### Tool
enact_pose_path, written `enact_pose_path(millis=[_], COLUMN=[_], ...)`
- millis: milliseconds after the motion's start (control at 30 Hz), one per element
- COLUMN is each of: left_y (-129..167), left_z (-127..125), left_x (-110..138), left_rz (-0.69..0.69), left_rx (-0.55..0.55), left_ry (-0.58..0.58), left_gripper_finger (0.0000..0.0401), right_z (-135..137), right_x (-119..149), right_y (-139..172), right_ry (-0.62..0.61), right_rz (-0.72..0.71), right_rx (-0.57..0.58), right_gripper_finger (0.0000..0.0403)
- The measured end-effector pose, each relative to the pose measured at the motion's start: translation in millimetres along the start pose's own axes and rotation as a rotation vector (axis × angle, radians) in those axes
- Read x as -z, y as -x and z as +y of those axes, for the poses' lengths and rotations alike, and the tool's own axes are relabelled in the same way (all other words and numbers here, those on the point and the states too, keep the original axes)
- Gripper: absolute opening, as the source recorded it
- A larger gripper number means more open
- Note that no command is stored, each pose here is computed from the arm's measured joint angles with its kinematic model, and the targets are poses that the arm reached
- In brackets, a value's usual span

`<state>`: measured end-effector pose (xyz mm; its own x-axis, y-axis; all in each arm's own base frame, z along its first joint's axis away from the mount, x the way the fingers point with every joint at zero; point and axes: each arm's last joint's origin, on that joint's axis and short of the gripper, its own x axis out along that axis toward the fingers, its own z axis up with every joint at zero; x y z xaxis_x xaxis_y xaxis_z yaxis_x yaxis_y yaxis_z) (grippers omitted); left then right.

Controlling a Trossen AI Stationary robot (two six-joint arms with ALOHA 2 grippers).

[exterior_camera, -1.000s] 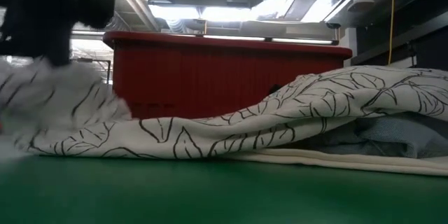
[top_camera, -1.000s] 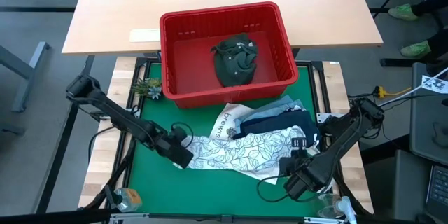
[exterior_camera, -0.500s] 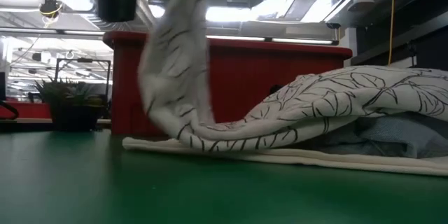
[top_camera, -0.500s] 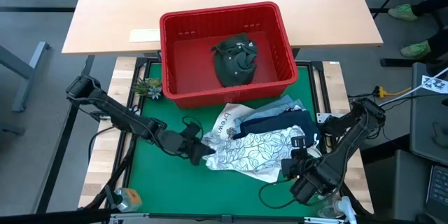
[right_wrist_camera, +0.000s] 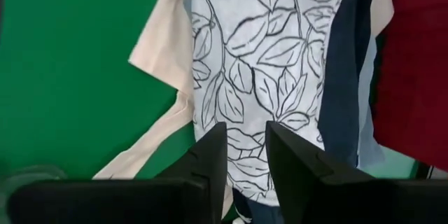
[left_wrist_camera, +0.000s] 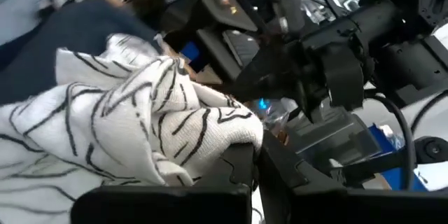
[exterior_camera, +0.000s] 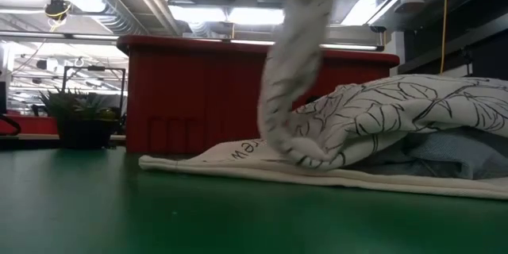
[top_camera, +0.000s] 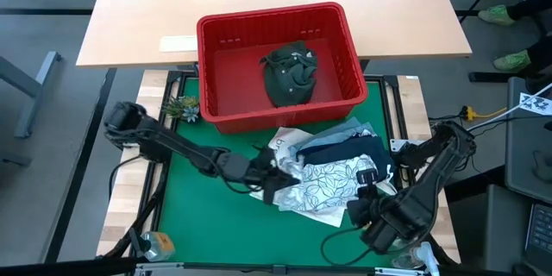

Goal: Fold laundry
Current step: Fold the patterned white shirt

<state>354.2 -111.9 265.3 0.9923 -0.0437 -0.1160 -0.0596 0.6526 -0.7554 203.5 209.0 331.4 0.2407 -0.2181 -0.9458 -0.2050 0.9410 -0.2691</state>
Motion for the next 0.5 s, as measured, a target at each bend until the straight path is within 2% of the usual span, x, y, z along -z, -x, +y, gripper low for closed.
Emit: enact_pose_path(millis=[200, 500], left_y=[-45, -106], left_z=[-11, -4], left_x=[-12, -14], left_rz=[-0.004, 0.035], left_rx=[0.059, 0.125], left_ry=[-0.076, -0.076], left_gripper_finger=[0.0, 0.0], right_z=[-3, -22], right_x=[-4, 3], right_y=[14, 49], right_ry=[0.036, 0.032], right_rz=[-0.048, -0.167], right_rx=[-0.03, -0.097], right_gripper_finger=[0.0099, 0.0099])
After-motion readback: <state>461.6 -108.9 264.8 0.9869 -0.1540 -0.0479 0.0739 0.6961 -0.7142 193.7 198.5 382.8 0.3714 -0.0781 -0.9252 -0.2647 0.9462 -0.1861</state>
